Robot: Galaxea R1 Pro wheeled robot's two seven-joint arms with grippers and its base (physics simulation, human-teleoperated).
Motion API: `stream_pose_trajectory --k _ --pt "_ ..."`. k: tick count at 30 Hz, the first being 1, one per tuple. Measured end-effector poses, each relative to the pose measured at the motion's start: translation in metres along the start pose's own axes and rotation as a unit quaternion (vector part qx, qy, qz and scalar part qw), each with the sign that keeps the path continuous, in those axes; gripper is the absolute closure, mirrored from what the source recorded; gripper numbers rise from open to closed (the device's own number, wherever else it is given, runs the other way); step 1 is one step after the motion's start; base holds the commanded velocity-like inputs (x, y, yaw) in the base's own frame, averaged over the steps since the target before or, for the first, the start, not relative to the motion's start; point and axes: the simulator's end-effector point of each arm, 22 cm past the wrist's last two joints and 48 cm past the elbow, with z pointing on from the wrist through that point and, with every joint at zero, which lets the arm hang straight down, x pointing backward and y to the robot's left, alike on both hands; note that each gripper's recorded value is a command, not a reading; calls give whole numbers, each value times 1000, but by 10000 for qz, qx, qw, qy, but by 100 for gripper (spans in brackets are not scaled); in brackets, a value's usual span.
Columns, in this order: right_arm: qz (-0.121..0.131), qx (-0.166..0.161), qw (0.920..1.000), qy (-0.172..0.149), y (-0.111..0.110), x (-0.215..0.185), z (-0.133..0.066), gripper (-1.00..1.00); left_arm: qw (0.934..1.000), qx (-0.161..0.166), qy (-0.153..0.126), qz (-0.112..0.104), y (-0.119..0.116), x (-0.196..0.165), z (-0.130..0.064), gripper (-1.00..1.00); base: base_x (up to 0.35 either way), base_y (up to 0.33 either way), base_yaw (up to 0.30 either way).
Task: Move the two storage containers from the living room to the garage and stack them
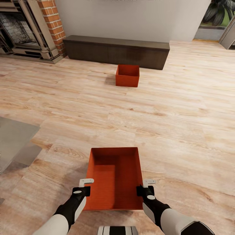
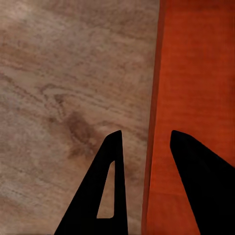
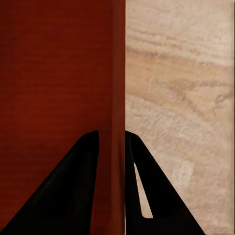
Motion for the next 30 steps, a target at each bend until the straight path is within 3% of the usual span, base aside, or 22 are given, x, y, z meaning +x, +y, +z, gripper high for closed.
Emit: stream_pose_trajectory --k 30 --pt "5 -2 10000 3 -4 -35 -51 100 10000 -3 10 -19 9 -27 -55 100 0 0 0"
